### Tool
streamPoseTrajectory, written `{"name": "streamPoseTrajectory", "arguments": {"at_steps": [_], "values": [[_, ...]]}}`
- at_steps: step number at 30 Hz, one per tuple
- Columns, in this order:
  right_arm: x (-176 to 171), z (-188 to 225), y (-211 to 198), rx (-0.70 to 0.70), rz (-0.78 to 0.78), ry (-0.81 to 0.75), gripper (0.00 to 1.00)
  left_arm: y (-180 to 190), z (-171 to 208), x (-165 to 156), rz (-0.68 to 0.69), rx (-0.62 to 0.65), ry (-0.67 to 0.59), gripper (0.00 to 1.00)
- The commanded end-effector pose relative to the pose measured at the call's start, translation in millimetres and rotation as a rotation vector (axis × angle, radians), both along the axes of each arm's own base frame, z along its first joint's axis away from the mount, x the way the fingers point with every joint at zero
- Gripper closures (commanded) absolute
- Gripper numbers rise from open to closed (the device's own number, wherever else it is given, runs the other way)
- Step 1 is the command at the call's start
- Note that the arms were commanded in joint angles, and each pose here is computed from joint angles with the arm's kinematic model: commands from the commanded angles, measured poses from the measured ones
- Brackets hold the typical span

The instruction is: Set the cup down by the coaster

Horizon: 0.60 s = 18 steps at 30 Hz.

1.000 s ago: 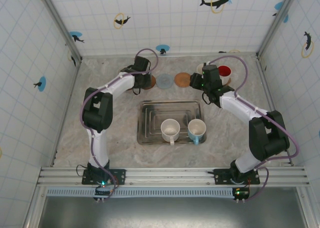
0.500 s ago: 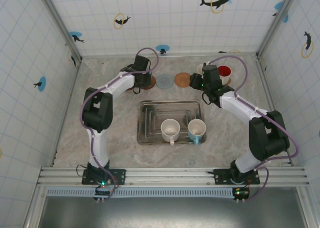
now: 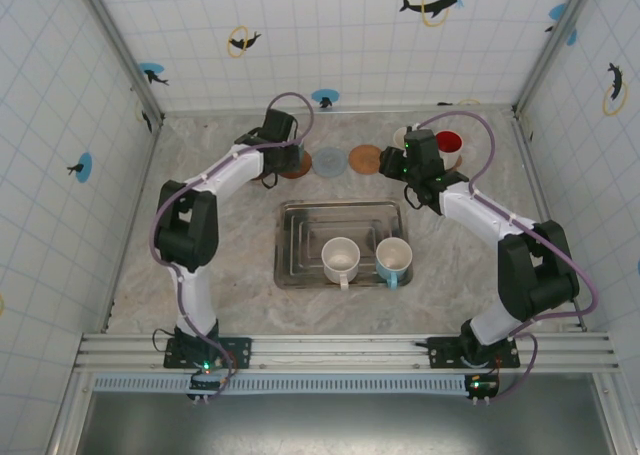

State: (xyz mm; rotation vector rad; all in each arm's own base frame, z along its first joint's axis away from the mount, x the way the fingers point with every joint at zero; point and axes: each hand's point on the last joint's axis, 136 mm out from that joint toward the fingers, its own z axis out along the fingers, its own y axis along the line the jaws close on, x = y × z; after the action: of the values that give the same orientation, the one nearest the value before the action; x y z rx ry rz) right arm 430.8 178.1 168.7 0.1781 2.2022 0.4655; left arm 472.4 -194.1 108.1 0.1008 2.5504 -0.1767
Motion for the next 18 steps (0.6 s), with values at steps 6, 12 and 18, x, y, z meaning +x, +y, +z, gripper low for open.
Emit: {"name": "streamPoseTrajectory", "arguments": {"at_steps": [6, 12, 18], "values": [[-0.8, 34.2, 4.9, 0.014, 0.004, -0.07, 0.33, 9.1, 60.8, -18.3, 0.002, -0.064, -0.125, 0.45], [-9.3, 44.6, -2.4, -0.02, -0.009, -0.08, 0.32, 14.6, 99.3, -39.0, 0.002, -0.122, -0.214, 0.45], [-28.8, 73.4, -11.9, -0.049, 0.008, -0.111, 0.32, 23.9, 140.1, -64.2, 0.02, -0.192, -0.331, 0.44]]}}
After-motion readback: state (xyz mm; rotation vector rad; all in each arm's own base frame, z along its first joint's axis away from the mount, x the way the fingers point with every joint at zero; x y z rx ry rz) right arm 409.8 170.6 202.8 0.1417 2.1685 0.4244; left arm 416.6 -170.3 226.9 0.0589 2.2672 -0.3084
